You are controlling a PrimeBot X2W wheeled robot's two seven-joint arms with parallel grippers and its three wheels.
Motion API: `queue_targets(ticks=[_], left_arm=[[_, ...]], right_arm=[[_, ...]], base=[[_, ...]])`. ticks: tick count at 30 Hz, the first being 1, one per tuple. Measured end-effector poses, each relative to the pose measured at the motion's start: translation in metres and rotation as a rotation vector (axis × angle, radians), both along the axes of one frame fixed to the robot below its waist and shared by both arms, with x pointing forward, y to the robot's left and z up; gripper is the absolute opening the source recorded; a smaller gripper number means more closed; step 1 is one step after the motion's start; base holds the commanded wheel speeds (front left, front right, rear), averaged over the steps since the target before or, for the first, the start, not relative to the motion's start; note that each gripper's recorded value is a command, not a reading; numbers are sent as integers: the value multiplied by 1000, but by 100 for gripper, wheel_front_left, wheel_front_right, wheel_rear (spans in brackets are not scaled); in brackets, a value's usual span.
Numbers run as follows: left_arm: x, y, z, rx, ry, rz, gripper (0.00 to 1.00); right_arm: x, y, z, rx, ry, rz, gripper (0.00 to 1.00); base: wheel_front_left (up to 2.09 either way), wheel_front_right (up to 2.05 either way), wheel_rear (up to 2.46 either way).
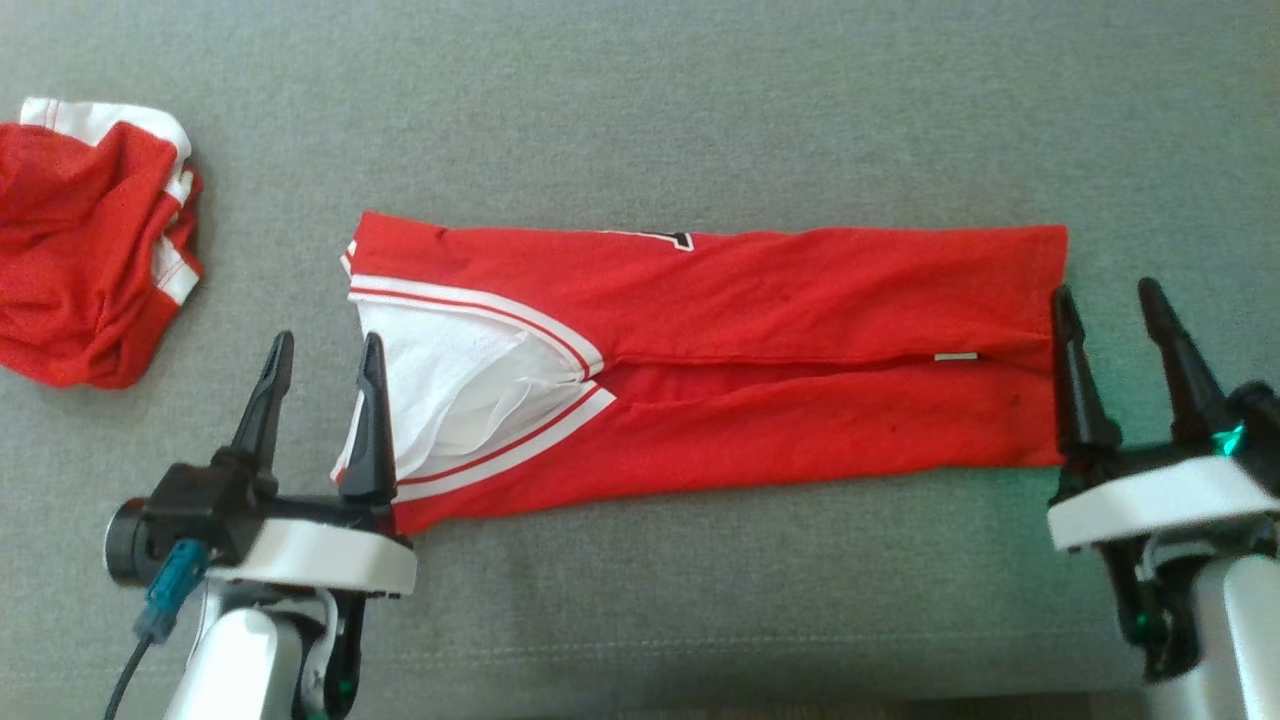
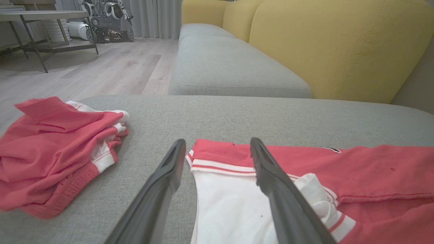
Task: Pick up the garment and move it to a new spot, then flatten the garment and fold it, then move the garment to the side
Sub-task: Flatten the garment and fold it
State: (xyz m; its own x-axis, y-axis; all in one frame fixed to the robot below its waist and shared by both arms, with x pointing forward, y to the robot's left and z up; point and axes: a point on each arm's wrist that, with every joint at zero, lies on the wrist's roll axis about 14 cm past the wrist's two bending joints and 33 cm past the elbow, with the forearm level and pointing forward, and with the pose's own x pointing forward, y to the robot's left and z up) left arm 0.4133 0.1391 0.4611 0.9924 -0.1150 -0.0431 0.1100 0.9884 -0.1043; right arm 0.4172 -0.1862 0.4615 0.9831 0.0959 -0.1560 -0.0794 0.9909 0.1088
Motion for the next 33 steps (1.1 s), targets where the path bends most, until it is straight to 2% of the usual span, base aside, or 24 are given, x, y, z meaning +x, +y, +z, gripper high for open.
queue_targets(ticks=[6, 11, 16, 27, 28, 29, 30, 33], left_arm=[[8, -5, -1, -5, -3, -17, 100], [15, -5, -9, -8, 13, -17, 100], [19, -4, -21, -8, 42, -13, 100], [30, -12, -29, -14, 50, -37, 100], [30, -12, -29, -16, 51, -38, 100], [30, -13, -29, -17, 52, -39, 100], [30, -13, -29, -15, 51, -40, 100], [31, -14, -28, -12, 45, -48, 100]], right_arm=[[17, -15, -22, -33, 82, -19, 100], [8, -15, -73, -33, 300, -13, 100], [-2, -11, -100, -4, 425, -25, 100], [-8, -9, -109, 55, 509, -51, 100], [-9, -9, -109, 56, 516, -52, 47], [-9, -9, -109, 55, 520, -52, 17], [-9, -10, -109, 56, 522, -54, 0], [-12, -9, -108, 60, 521, -57, 0]], base=[[0, 0, 0], [0, 0, 0], [0, 0, 0], [0, 0, 0], [0, 0, 0], [0, 0, 0], [0, 0, 0], [0, 0, 0]])
